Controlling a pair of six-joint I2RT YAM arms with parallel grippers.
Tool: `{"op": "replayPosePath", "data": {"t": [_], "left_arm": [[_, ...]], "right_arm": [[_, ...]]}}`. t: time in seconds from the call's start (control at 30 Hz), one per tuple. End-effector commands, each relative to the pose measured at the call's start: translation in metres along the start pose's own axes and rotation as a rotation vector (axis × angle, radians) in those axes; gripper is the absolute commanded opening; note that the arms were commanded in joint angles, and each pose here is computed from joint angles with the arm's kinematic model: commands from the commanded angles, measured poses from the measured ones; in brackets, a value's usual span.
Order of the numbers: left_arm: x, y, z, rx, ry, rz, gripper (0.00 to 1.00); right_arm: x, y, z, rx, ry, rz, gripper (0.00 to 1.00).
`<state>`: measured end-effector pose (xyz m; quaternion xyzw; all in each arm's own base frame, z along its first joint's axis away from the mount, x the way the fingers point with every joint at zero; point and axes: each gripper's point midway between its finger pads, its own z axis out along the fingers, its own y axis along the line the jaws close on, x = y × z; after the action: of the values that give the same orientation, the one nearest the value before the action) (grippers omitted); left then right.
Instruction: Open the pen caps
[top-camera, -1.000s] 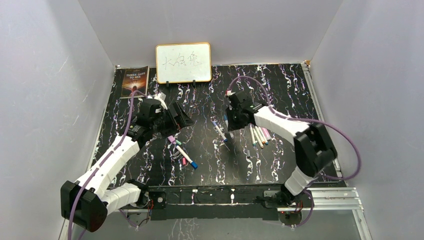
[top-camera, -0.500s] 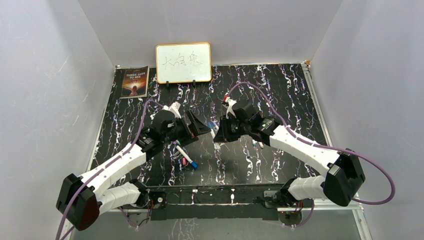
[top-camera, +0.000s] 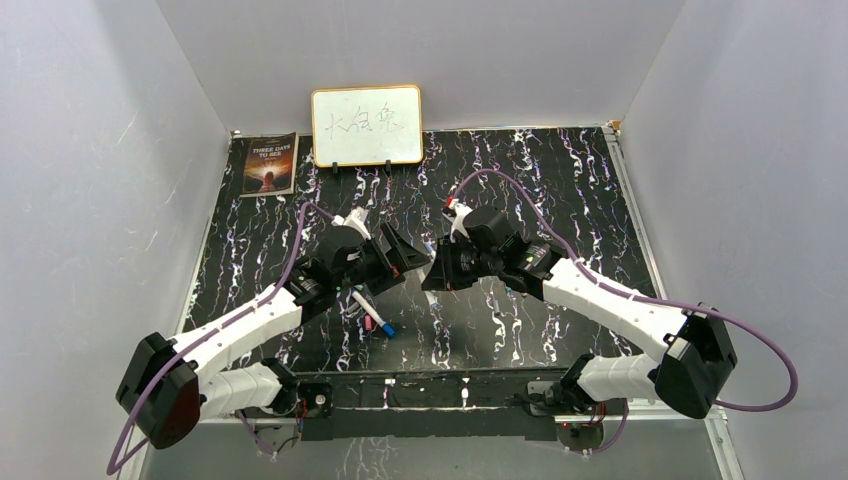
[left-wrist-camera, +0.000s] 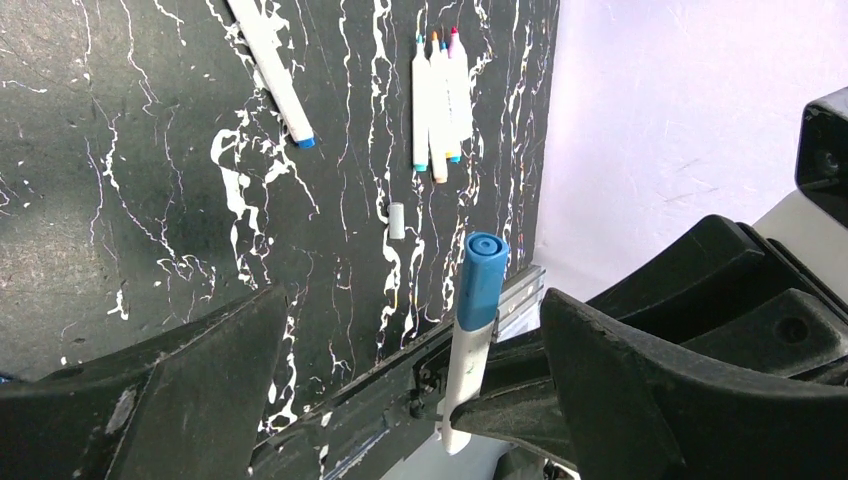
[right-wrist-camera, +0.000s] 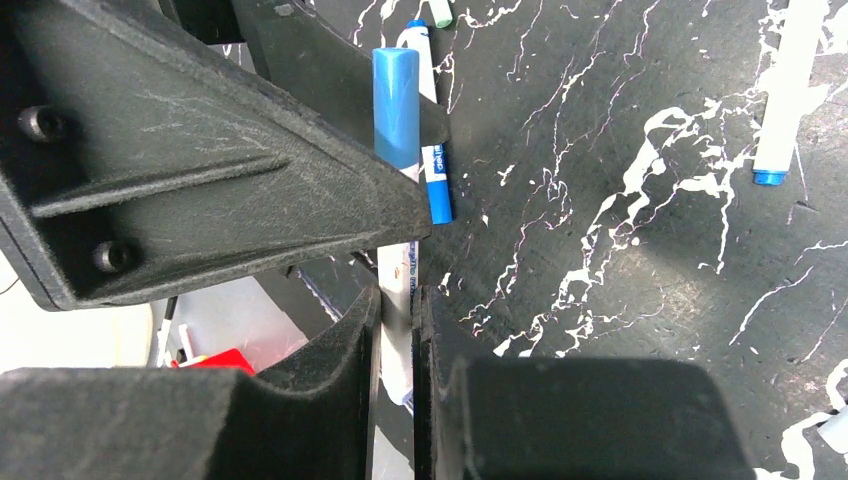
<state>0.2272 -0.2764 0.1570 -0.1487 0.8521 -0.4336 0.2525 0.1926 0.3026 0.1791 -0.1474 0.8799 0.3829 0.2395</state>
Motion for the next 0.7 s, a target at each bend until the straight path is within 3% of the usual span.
{"op": "replayPosePath", "data": {"t": [0.0, 0.37, 0.43, 0.5, 0.63, 0.67], "left_arm": [[-0.009, -0.010, 0.001, 0.018, -0.046, 0.004, 0.92], [-0.004, -0.006, 0.007, 0.004, -0.017, 0.008, 0.38], [-0.002, -0.006, 0.008, 0.003, -0.009, 0.010, 0.14], [-0.001, -0.006, 0.009, 0.002, -0.003, 0.009, 0.00], [0.001, -0.006, 0.008, 0.002, 0.001, 0.007, 0.00], [0.001, -0.007, 0.008, 0.003, 0.002, 0.005, 0.00]], "right_arm": [[-0.013, 0.017, -0.007, -0.053, -0.065, -0.026, 0.00], [-0.002, 0.011, -0.003, -0.043, -0.041, -0.025, 0.00], [-0.002, 0.011, -0.003, -0.043, -0.043, -0.024, 0.00], [-0.002, 0.011, -0.002, -0.045, -0.042, -0.024, 0.00], [-0.001, 0.010, -0.001, -0.042, -0.041, -0.023, 0.00], [-0.001, 0.010, 0.000, -0.040, -0.042, -0.021, 0.05]]}}
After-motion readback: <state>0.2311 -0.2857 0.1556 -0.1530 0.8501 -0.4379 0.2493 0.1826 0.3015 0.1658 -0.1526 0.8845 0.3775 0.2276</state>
